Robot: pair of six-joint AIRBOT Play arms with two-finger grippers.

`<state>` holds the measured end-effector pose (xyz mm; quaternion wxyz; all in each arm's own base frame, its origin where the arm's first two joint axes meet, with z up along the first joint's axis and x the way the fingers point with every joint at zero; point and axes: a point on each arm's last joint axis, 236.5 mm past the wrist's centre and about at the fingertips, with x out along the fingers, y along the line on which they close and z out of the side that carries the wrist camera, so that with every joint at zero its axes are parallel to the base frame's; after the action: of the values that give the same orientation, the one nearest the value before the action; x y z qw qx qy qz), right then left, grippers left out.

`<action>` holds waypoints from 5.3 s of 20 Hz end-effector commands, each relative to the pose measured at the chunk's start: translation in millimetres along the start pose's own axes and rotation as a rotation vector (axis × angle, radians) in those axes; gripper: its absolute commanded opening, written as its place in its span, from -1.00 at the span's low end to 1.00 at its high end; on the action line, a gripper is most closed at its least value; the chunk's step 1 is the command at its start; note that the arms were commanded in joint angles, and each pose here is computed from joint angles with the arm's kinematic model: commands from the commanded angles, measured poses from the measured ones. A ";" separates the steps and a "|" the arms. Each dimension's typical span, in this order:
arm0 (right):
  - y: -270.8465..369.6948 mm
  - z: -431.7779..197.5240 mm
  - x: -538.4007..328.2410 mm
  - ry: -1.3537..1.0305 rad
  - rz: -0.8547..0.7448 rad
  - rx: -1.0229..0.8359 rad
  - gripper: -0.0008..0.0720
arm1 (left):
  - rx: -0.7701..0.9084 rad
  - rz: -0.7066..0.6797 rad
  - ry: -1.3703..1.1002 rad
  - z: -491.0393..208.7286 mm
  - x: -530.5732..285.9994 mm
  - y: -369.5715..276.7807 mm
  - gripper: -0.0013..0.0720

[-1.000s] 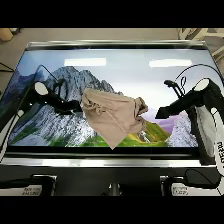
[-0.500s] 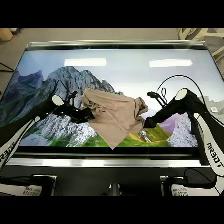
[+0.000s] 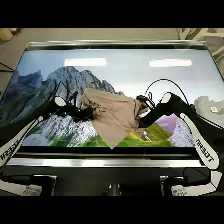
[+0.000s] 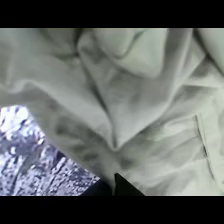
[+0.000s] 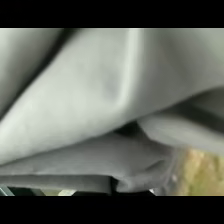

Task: Fold the shirts.

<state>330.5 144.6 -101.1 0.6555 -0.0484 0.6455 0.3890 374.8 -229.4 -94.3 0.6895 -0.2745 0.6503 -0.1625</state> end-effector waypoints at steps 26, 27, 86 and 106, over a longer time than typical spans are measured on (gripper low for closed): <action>96.0 -83.6 -369.8 -0.329 -0.831 0.031 -0.92 | 0.560 0.245 -1.022 -26.1 -467.2 -109.4 -0.90; 77.5 -74.8 -348.2 -0.285 -0.814 0.030 -0.91 | 0.529 0.250 -0.969 -14.3 -437.8 -91.0 -0.90; 279.6 -87.7 -615.6 -1.441 -1.324 -0.378 -0.92 | 0.777 -0.036 -1.715 -148.5 -685.3 -243.6 -0.90; -138.4 141.4 -230.8 -0.751 -0.371 0.229 -0.92 | 0.348 0.429 -0.518 160.9 -223.4 39.4 -0.90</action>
<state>503.0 14.2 110.4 0.8886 -0.0683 0.4075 0.1991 484.1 -38.9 141.3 0.9126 -0.0378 0.4039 -0.0511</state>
